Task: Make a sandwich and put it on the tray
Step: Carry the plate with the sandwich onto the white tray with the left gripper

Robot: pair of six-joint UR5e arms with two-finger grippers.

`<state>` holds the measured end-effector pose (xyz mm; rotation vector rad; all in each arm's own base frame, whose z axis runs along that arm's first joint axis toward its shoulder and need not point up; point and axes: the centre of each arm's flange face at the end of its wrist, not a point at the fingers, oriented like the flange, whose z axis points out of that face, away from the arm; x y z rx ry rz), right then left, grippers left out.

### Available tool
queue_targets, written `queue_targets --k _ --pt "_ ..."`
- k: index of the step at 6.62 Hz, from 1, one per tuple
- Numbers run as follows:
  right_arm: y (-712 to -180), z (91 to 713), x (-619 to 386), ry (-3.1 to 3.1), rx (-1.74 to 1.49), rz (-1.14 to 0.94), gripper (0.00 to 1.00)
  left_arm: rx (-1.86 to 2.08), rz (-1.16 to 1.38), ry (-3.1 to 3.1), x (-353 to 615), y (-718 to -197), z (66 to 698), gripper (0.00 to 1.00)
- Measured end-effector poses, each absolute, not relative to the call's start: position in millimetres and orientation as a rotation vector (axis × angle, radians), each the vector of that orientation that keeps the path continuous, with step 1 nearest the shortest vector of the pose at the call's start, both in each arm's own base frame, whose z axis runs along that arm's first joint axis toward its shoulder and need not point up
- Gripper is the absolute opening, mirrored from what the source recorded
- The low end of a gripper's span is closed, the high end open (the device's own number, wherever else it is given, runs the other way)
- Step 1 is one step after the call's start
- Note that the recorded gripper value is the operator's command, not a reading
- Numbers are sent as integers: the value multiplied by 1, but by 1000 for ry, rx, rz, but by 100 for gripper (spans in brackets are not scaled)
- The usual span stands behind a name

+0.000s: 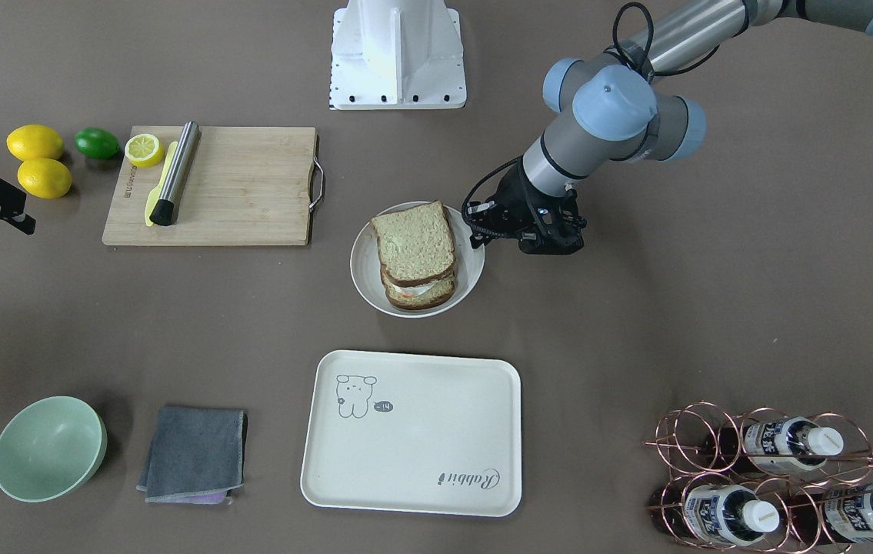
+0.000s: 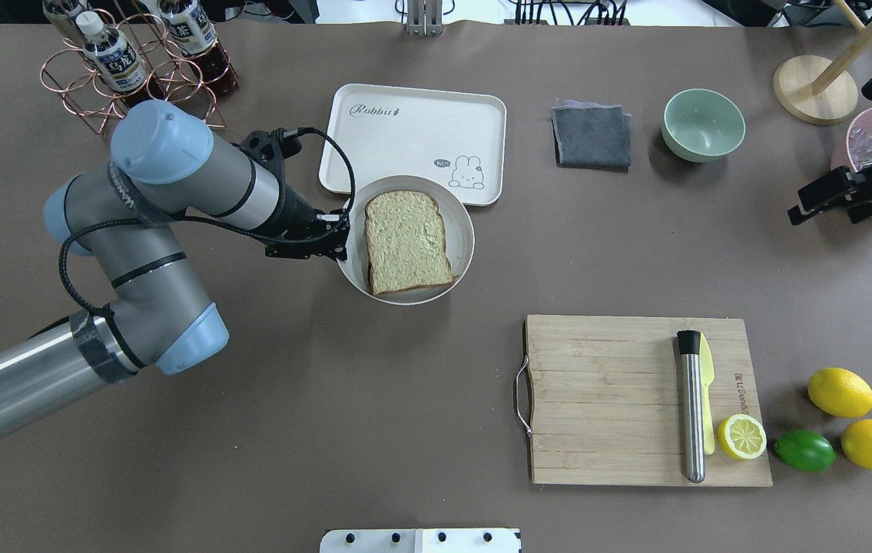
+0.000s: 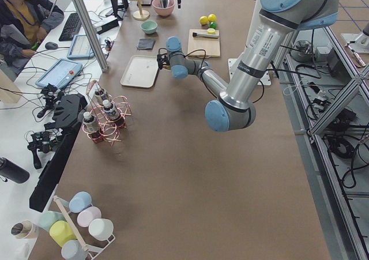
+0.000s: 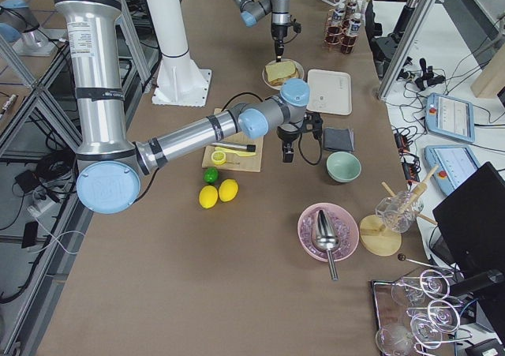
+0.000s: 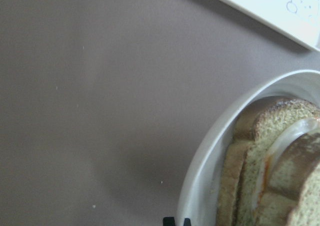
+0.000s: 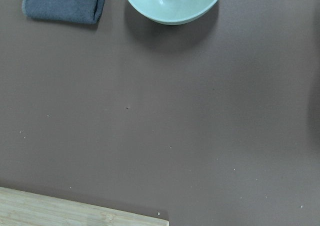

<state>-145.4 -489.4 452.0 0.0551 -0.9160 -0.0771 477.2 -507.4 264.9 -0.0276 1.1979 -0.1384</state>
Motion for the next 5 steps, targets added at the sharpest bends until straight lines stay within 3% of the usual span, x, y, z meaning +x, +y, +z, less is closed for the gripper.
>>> queue_targets --k 5 --pt "-481 453 -137 -917 59 -69 100 52 -99 1140 495 -690 257 0"
